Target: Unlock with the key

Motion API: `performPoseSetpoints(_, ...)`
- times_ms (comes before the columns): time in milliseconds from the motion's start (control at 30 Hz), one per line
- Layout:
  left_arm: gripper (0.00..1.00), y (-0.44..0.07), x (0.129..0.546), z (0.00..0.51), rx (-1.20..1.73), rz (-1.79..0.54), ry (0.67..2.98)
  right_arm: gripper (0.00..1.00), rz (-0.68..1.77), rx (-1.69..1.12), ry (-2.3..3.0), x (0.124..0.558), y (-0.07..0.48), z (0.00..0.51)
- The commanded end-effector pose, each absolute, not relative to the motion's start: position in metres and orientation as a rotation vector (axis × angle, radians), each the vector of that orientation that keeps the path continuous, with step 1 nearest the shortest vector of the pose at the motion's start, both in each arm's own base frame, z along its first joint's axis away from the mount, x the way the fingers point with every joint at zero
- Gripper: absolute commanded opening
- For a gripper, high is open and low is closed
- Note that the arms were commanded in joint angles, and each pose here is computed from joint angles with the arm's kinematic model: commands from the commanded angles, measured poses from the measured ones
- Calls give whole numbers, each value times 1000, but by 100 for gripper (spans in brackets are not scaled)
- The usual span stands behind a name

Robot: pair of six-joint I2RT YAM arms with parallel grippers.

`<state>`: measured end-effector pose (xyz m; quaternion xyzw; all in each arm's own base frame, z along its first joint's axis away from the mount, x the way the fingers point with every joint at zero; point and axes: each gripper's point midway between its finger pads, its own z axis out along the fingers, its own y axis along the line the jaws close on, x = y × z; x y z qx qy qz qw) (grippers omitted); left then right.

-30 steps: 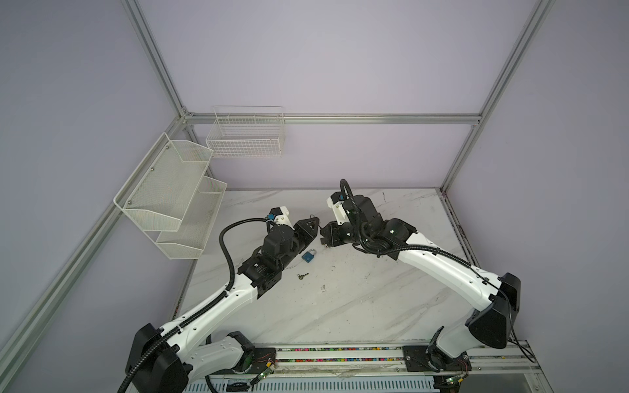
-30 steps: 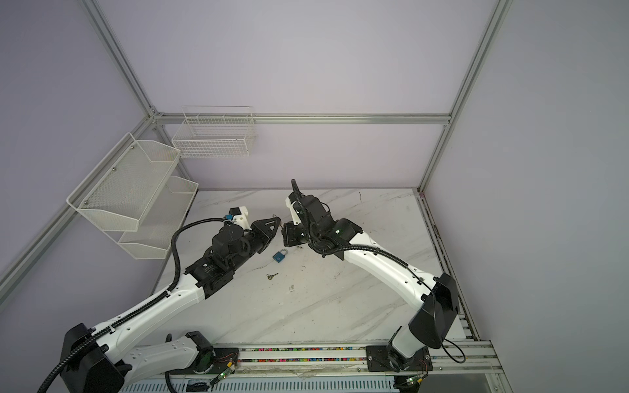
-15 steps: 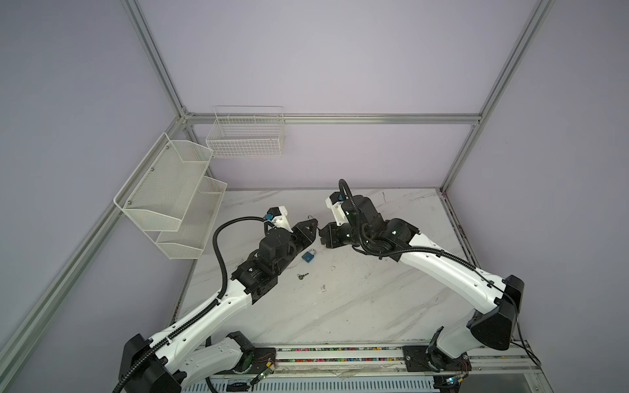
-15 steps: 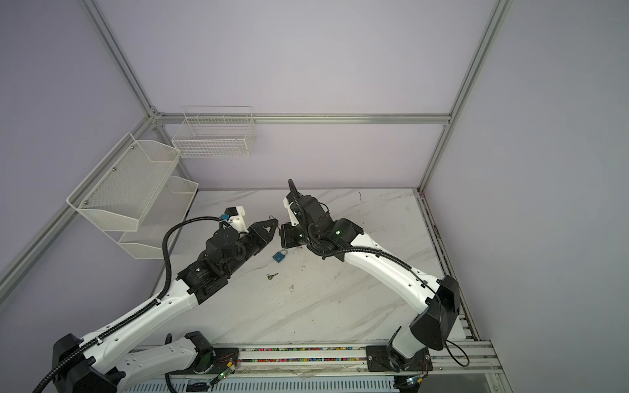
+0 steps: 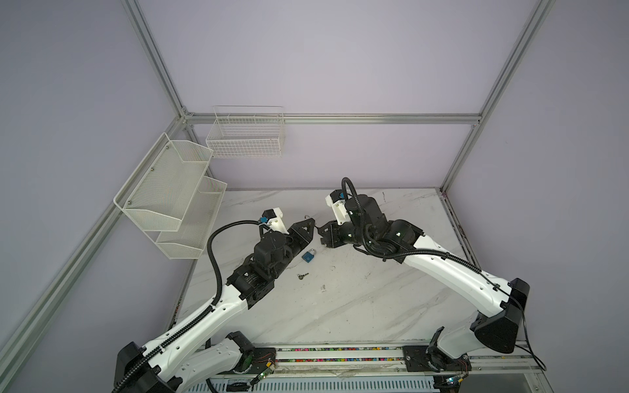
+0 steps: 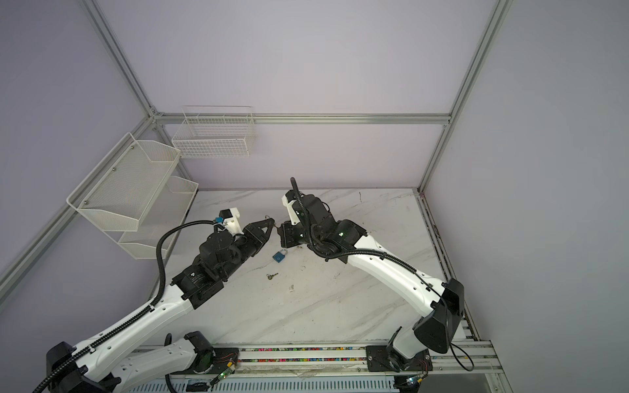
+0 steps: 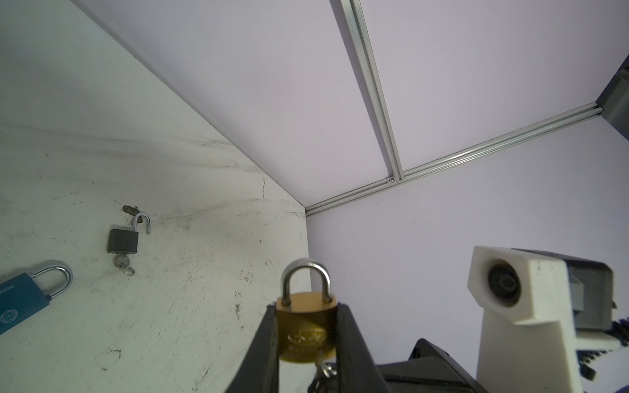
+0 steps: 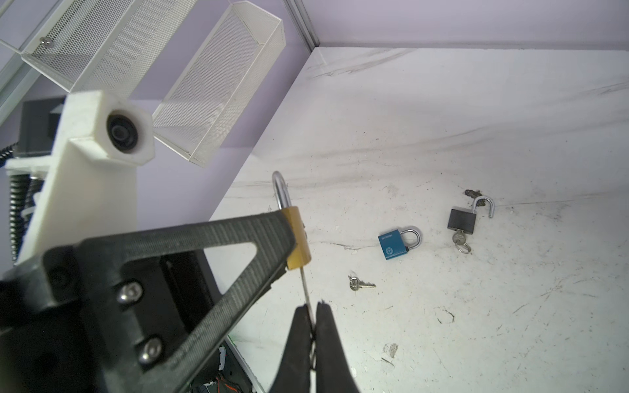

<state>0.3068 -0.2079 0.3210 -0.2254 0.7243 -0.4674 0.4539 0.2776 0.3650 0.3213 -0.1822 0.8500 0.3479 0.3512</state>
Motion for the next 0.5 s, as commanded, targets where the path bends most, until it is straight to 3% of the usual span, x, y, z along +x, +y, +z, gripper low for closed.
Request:
performPoseSetpoints(0, 4, -202, 298, 264, -585, -1035, 1962, 0, 916, -385, 1972, 299, 357, 384)
performPoseSetpoints(467, 4, -235, 300, 304, -767, -1415, 1772, 0, 966, -270, 1903, 293, 397, 350)
